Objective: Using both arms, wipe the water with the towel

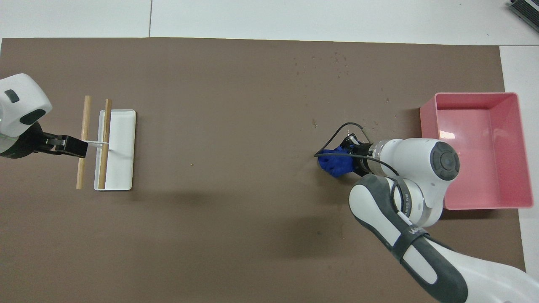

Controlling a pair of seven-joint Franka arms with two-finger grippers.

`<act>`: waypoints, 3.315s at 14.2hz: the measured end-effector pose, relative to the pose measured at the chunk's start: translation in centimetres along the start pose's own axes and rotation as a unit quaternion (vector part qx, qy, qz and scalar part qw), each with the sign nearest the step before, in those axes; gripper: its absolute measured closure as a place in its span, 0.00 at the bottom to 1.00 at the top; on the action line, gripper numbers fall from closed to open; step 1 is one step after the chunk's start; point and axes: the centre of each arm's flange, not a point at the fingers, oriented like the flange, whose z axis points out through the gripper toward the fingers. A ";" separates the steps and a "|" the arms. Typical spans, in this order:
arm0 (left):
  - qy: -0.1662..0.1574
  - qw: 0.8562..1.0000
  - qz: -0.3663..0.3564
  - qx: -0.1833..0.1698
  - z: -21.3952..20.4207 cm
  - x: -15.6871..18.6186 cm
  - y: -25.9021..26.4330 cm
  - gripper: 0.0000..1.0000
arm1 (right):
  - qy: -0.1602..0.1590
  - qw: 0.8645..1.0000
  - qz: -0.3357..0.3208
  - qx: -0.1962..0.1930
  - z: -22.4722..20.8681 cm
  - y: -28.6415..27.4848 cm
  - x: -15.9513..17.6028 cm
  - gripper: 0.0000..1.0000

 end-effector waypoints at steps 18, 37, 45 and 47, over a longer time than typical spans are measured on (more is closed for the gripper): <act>0.027 1.000 -0.005 -0.010 -0.5 0.5 0.2 0.00 | 0.008 0.975 -0.207 -0.074 -15.8 12.3 26.4 0.82; 0.037 0.999 -0.010 -0.024 -0.7 0.7 0.3 0.00 | -0.009 0.918 -0.368 -0.150 -24.1 4.7 16.3 0.00; 0.038 0.999 -0.011 -0.026 -0.7 0.7 0.3 0.00 | 0.016 0.876 -0.448 -0.179 -30.0 -5.3 4.4 0.00; 0.038 0.999 -0.012 -0.026 -0.7 0.7 0.3 0.00 | 0.019 0.880 -0.439 -0.177 -32.2 -6.2 3.8 0.00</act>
